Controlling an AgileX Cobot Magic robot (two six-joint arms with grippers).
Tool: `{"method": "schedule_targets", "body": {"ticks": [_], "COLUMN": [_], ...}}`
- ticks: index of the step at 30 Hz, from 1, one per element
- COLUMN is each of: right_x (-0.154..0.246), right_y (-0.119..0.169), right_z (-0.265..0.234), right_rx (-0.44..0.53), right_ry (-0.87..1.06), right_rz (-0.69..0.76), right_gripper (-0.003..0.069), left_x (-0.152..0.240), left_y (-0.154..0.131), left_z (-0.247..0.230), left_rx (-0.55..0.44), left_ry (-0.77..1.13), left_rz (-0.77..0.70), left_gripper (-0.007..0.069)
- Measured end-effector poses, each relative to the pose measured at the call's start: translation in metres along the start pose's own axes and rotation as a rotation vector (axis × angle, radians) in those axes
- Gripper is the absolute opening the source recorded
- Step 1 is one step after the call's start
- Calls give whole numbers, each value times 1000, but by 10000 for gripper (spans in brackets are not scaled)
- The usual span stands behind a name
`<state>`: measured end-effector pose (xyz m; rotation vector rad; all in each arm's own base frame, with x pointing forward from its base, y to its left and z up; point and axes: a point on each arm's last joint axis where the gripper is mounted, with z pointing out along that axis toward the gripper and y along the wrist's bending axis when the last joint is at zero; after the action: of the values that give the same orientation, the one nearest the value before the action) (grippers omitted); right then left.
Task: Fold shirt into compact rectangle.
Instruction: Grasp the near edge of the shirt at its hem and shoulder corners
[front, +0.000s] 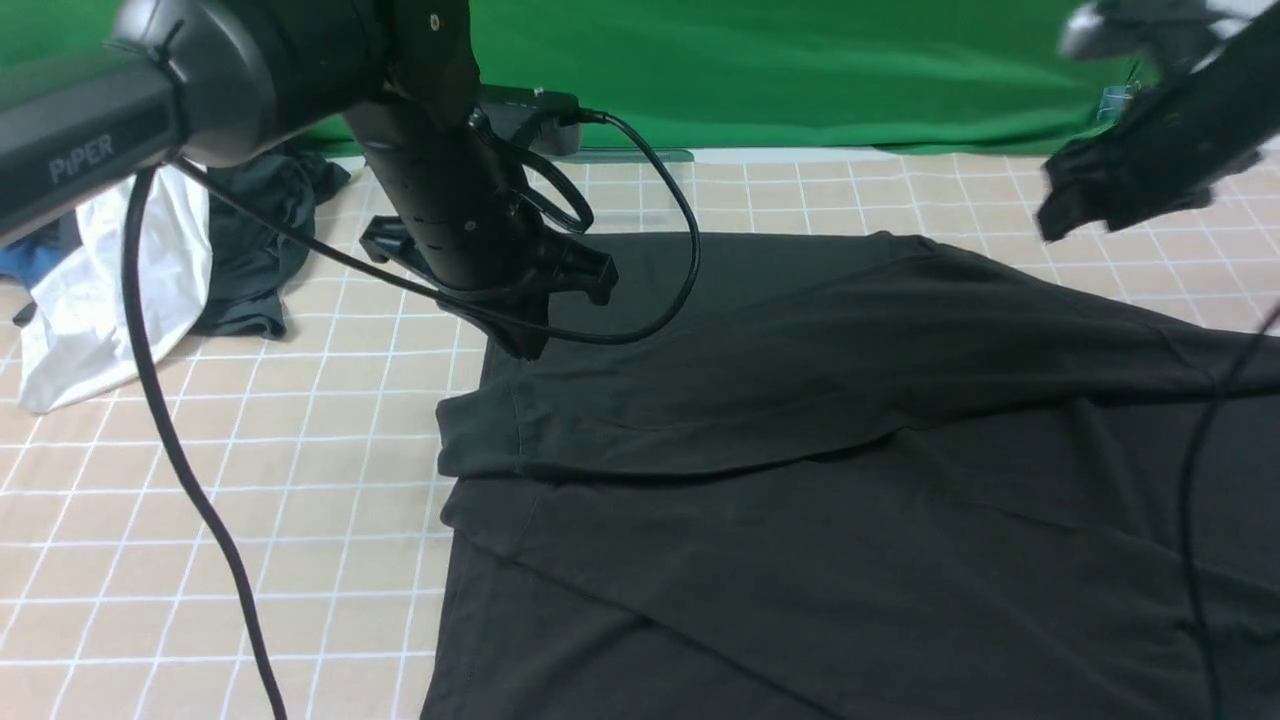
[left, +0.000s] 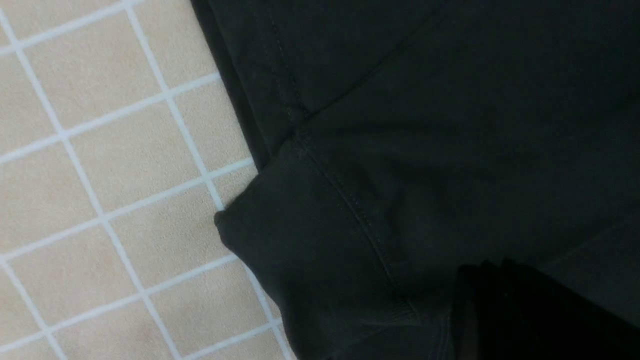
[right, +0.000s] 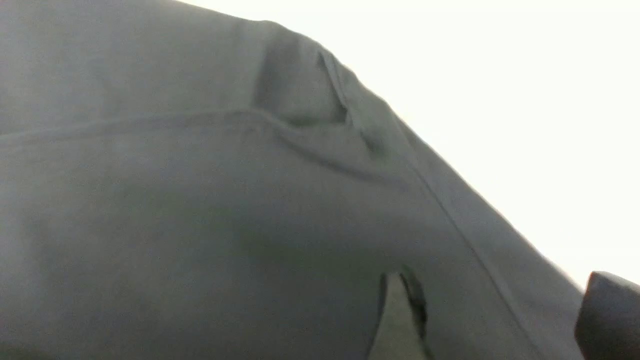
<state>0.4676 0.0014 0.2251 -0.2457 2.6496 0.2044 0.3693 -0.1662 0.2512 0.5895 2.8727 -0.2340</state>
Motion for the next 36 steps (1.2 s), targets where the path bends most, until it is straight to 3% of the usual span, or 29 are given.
{"method": "schedule_targets", "body": {"ticks": [9, 10, 11, 12, 14, 16, 19, 25, 28, 30, 33, 35, 36], "right_x": [-11, -10, -10, -13, -15, -19, -28, -45, -45, -45, -44, -45, -45], "right_y": [20, 23, 23, 25, 26, 25, 24, 20, 19, 18, 17, 18, 20], "right_z": [76, 83, 83, 85, 85, 85, 81, 68, 70, 71, 57, 37, 23], "right_rx": [26, 49, 49, 63, 72, 78, 89, 111, 114, 121, 148, 163, 163], "right_ry": [47, 51, 51, 31, 11, -8, -47, -143, -149, -153, -94, -48, -13], "right_rz": [-132, -171, -171, -190, -191, -189, -191, -173, -172, -172, -154, -139, -132], "right_gripper": [474, 400, 400, 283, 142, 78, 62, 62, 106, 202, 416, 460, 440], "left_x": [1, 1, 0, 0, 0, 0, 1, 3, 4, 4, 6, 12, 17], "left_y": [-1, -1, -1, -1, -1, -1, -1, -1, -1, -1, -3, -4, -6], "left_z": [0, 0, 0, 0, 0, 0, 0, 0, 0, -2, -19, -36, -49], "left_rx": [1, 1, 1, 1, 1, 1, 1, 2, 3, 3, -1, -8, -14], "left_ry": [7, 6, 5, 4, 3, 5, 12, 36, 39, 35, -3, -37, -62], "left_rz": [3, 3, 3, 3, 3, 3, 7, 10, 10, 10, 15, 16, 5], "left_gripper": [19, 19, 19, 19, 19, 19, 19, 19, 19, 19, 19, 19, 19]}}
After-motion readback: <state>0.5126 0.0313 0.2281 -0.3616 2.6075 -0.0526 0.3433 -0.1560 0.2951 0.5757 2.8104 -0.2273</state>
